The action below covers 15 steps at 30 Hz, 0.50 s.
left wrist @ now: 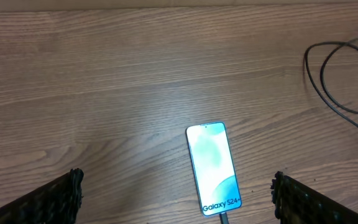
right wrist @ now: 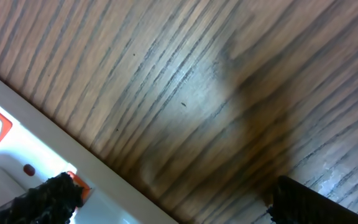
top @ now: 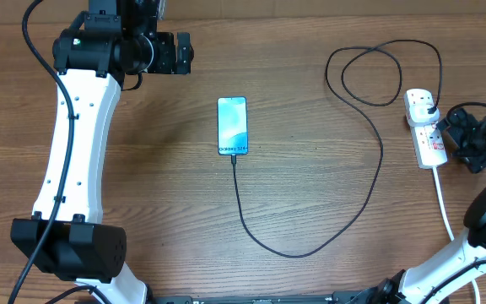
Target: Plug charger to phone and switch on socket
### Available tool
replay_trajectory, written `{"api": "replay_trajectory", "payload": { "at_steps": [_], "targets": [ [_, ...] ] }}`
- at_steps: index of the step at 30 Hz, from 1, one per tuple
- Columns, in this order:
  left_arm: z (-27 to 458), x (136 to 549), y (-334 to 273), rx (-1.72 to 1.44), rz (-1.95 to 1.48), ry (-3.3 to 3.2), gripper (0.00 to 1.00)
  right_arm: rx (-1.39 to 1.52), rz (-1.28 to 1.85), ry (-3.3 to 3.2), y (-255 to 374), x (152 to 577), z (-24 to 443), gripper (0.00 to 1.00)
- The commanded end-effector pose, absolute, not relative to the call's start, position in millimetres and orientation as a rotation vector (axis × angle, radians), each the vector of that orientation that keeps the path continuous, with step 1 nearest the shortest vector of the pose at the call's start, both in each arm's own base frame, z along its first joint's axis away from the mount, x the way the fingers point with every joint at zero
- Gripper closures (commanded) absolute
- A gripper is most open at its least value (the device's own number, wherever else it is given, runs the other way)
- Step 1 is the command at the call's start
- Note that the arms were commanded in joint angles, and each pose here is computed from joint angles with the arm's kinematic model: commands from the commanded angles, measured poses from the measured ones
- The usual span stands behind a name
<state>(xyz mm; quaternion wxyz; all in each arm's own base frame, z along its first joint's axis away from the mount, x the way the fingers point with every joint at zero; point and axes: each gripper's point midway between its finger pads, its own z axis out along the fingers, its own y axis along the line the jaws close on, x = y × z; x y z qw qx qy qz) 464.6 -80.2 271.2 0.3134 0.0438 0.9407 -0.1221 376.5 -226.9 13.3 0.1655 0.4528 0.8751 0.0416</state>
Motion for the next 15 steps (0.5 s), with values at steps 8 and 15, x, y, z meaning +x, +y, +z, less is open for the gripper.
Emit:
{"api": "replay_trajectory", "payload": {
  "at_steps": [8, 15],
  "targets": [
    [270.5, 464.6, -79.3, 0.132, -0.305, 2.480, 0.00, 1.265, 0.197, 2.510, -215.9, 381.6, 8.5, 0.00],
    [270.5, 464.5, -79.5, 0.133, -0.305, 2.480, 0.00, 1.249, 0.199, 2.524, -210.9, 383.1, 8.1, 0.00]
  ]
}}
